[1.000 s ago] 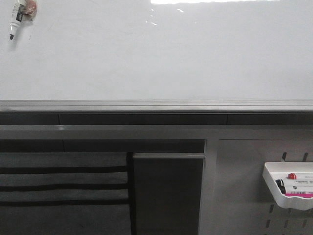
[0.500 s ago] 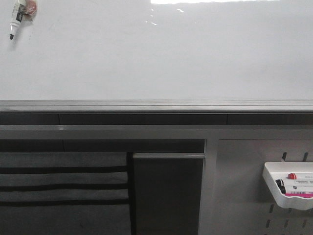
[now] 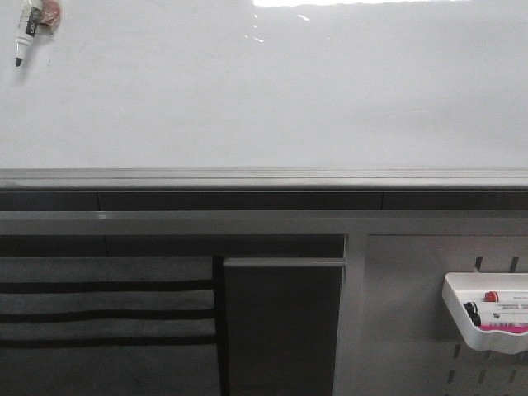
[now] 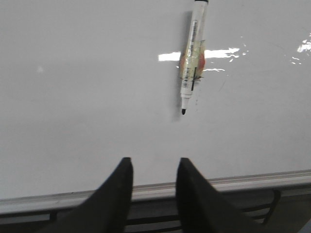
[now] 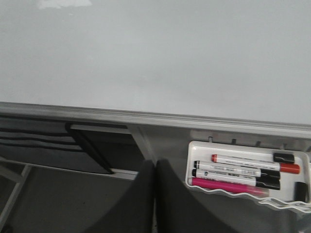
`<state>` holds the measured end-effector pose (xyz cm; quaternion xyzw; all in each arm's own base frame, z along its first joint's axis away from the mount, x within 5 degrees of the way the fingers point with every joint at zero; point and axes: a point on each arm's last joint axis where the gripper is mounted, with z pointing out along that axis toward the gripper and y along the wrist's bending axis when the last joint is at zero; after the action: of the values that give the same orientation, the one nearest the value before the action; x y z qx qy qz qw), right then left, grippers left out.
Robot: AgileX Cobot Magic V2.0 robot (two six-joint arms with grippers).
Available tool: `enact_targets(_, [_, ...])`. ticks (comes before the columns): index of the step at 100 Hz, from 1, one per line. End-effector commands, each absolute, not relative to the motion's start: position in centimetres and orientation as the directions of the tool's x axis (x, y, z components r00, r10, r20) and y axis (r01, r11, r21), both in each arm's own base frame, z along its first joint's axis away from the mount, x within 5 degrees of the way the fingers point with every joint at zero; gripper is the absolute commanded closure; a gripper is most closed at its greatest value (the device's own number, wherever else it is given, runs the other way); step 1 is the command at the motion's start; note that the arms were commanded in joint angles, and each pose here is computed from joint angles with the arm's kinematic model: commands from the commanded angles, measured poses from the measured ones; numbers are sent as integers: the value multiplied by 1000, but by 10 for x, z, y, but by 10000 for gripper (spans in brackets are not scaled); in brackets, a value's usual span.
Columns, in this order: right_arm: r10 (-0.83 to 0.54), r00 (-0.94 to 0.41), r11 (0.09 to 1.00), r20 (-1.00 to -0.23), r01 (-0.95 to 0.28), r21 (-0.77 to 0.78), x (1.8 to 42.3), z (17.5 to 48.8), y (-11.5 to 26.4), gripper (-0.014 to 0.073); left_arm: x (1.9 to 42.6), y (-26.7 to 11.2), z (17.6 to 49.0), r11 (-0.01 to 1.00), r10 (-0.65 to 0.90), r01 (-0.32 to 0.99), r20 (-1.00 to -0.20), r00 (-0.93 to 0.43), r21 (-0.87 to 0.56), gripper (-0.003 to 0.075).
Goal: Write number 3 on whiteboard
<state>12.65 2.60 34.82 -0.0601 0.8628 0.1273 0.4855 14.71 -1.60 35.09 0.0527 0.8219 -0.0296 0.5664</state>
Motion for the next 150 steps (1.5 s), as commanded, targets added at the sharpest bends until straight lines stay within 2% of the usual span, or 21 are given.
enact_targets(1, [23, -446, 948, -895, -273, 161, 136, 361, 30, 525, 162, -24, 368, 987, 66, 156, -972, -224, 31, 325])
enact_targets(6, [10, -450, 938, -893, -305, 164, 139, 360, 33, 446, 171, -28, 366, 984, 79, 175, -971, -225, 40, 281])
enact_targets(14, [29, -455, 921, -890, -333, 200, 143, 360, 36, 311, 188, -35, 362, 980, 96, 195, -966, -241, 48, 281])
enact_targets(21, [33, -458, 915, -888, -343, 211, 146, 359, 38, 253, 205, -38, 359, 977, 129, 202, -954, -272, 74, 281])
enact_targets(46, [28, -457, 914, -889, -349, 209, 147, 359, 38, 248, 266, -54, 347, 962, 213, 241, -910, -357, 131, 281])
enact_targets(69, [25, -464, 911, -885, -353, 211, 146, 358, 39, 248, 307, -65, 340, 948, 271, 264, -890, -368, 179, 281])
enact_targets(110, [13, -487, 905, -873, -366, 217, 145, 356, 40, 248, 331, -71, 335, 943, 285, 268, -897, -339, 198, 284])
enact_targets(115, [13, -487, 905, -873, -366, 217, 145, 356, 40, 248, 331, -71, 335, 943, 285, 268, -897, -339, 198, 312])
enact_targets(139, [12, -488, 904, -873, -367, 218, 144, 356, 40, 248, 330, -72, 333, 942, 285, 272, -891, -352, 194, 556])
enact_targets(150, [12, -488, 904, -873, -367, 218, 144, 356, 40, 248, 328, -71, 334, 946, 276, 270, -886, -372, 182, 628])
